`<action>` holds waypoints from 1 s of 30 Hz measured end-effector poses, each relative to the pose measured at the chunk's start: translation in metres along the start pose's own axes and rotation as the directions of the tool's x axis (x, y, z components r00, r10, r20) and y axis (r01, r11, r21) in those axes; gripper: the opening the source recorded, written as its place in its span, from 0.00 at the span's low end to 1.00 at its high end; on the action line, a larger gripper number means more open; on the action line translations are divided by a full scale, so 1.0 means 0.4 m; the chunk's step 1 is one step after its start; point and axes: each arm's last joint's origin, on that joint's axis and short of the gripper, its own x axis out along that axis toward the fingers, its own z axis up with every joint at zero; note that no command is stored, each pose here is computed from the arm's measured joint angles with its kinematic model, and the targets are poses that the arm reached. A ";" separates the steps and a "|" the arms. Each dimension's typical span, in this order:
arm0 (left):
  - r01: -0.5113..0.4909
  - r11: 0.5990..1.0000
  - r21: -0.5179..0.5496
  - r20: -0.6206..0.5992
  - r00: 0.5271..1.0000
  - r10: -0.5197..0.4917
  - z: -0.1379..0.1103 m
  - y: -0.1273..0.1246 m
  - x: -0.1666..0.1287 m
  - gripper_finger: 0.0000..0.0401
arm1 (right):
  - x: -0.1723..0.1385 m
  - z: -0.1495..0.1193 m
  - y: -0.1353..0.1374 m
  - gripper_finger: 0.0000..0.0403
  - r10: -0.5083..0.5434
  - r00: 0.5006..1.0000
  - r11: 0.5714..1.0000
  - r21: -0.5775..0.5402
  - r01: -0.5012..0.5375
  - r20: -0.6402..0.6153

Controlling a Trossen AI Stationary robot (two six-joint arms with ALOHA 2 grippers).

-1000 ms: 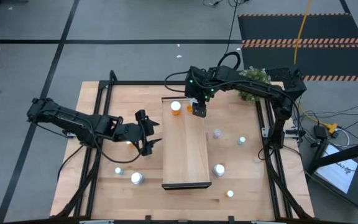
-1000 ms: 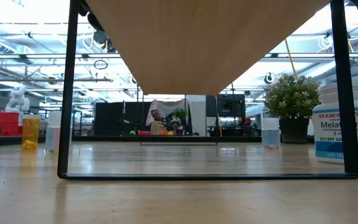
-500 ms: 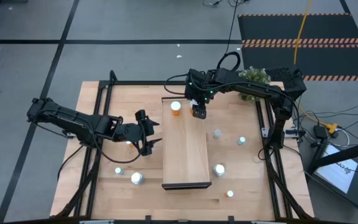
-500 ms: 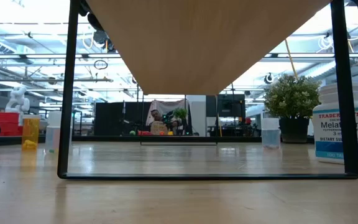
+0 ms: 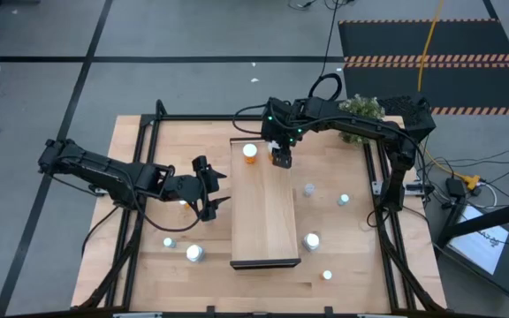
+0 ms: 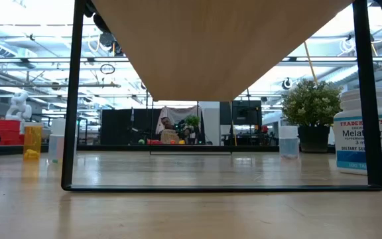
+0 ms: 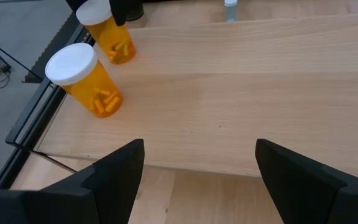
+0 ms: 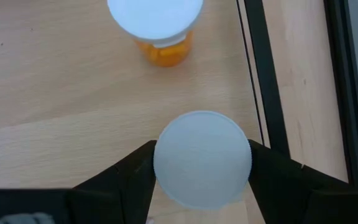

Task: Pick and place medicine bottles onto shelf by color
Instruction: Put the large orange pill bottle on the shelf aligned with the other large orange pill bottle

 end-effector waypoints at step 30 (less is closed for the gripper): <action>0.000 1.000 0.000 0.000 1.000 0.000 0.000 0.000 0.000 0.77 | -0.057 -0.008 0.021 0.77 0.017 0.998 1.000 -0.004 -0.017 0.061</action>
